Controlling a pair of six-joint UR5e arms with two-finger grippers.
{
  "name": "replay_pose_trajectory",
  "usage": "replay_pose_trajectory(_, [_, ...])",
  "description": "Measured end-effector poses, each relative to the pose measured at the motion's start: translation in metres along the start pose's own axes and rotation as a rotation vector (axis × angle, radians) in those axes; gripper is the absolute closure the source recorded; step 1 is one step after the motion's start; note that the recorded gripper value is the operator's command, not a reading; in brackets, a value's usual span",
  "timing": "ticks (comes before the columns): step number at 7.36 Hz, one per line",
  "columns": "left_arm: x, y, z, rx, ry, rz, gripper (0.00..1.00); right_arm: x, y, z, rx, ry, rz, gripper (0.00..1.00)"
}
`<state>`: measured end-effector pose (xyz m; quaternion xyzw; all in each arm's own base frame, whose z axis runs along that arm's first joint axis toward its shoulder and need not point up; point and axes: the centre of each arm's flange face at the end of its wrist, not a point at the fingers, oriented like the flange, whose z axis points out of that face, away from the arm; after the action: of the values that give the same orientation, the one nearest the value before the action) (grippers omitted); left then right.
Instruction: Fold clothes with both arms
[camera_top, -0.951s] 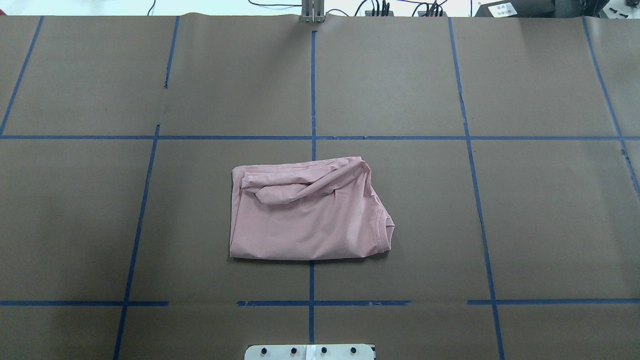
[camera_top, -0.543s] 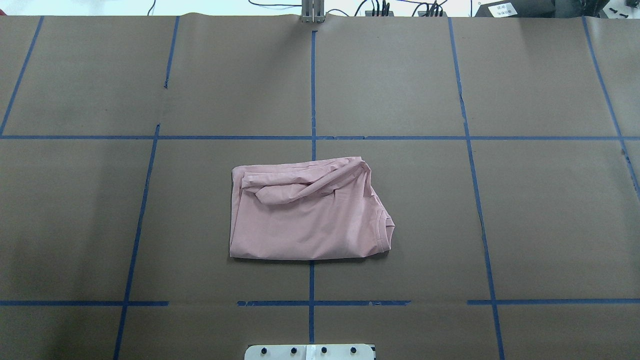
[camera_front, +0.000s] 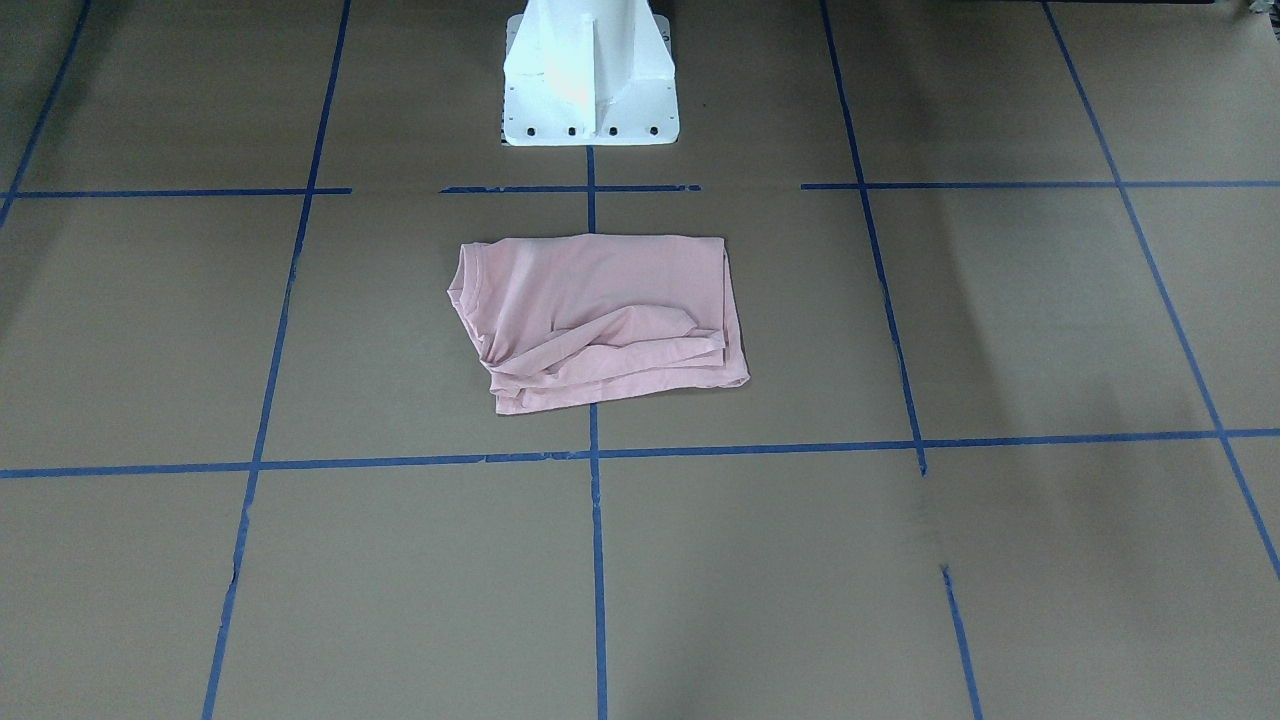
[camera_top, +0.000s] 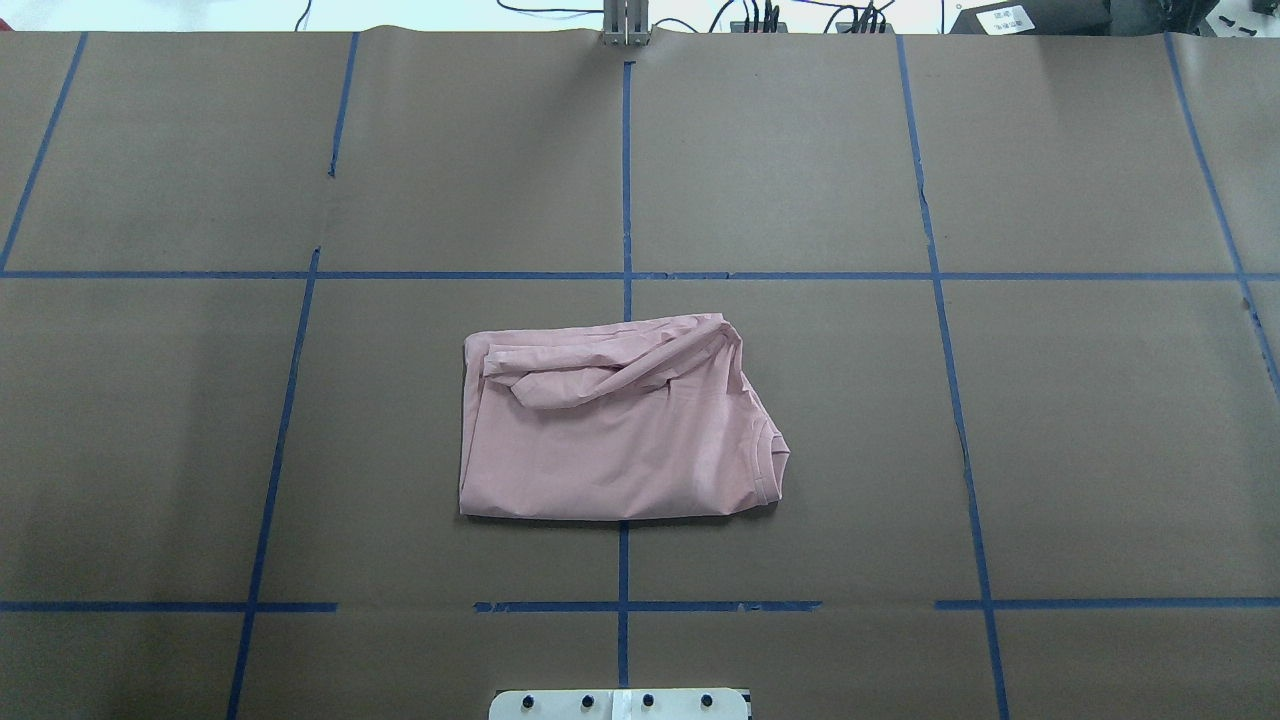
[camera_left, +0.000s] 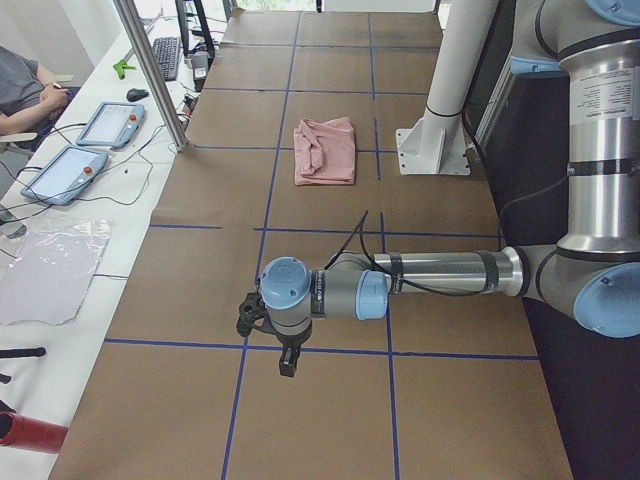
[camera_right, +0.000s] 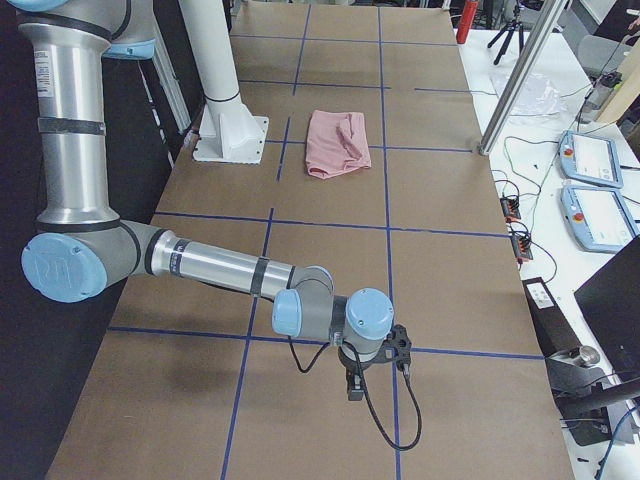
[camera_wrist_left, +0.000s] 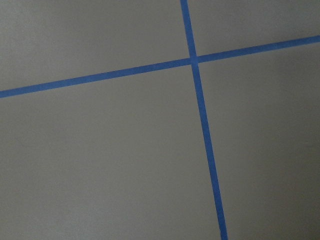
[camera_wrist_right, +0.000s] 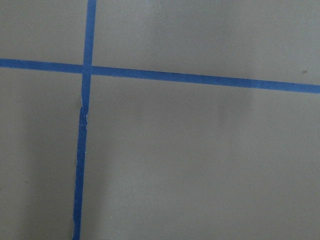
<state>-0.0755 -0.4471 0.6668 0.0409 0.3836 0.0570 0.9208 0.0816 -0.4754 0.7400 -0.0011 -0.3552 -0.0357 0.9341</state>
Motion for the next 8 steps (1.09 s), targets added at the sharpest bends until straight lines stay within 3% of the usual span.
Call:
replay_pose_trajectory(3, [0.002, -0.019, -0.010, 0.014, -0.073, 0.003, 0.00, -0.001, 0.000, 0.000, 0.003, 0.001, 0.001, 0.00])
replay_pose_trajectory(8, [0.003, -0.020, -0.012, 0.019, -0.091, 0.010, 0.00, -0.001, 0.000, 0.000, 0.003, -0.003, 0.000, 0.00])
